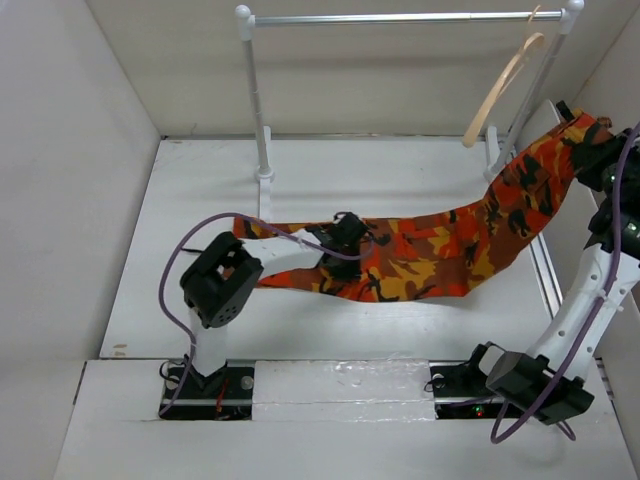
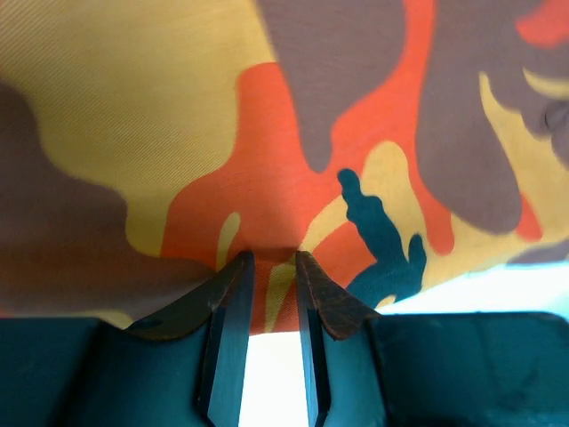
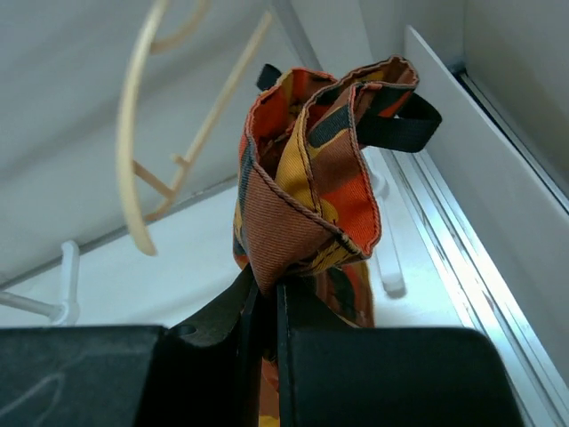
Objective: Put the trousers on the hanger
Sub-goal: Fold the trousers at the center of the board, then pick up the hanger from the clothesline.
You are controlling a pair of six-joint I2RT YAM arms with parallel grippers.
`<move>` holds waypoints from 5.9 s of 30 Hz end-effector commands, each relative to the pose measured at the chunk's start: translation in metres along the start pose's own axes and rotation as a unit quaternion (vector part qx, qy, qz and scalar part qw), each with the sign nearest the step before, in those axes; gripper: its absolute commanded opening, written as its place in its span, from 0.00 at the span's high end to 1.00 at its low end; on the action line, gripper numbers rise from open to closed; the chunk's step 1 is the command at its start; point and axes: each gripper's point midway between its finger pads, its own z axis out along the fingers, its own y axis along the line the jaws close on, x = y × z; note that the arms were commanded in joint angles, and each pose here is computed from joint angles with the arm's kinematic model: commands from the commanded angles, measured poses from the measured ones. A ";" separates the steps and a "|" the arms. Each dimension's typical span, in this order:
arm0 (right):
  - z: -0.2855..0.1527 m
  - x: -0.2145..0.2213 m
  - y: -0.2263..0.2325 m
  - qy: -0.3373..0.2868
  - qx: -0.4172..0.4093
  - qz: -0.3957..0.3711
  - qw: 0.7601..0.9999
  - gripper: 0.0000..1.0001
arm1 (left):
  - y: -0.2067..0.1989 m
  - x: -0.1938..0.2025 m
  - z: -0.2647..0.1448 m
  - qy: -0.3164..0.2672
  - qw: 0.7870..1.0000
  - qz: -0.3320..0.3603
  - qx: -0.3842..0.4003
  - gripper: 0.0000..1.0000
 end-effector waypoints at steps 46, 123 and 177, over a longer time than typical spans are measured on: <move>-0.058 0.317 0.319 0.266 -0.385 -0.200 0.861 0.99 | 0.122 -0.144 -0.172 -0.213 0.961 -0.158 0.073 0.75; 0.109 -0.020 0.139 0.013 -0.358 -0.128 0.925 0.08 | 0.029 -0.108 -0.191 -0.222 0.968 0.018 0.112 0.86; 0.132 0.035 0.209 -0.028 -0.519 -0.034 0.854 0.91 | 0.013 -0.090 -0.171 -0.175 0.975 0.000 0.139 0.82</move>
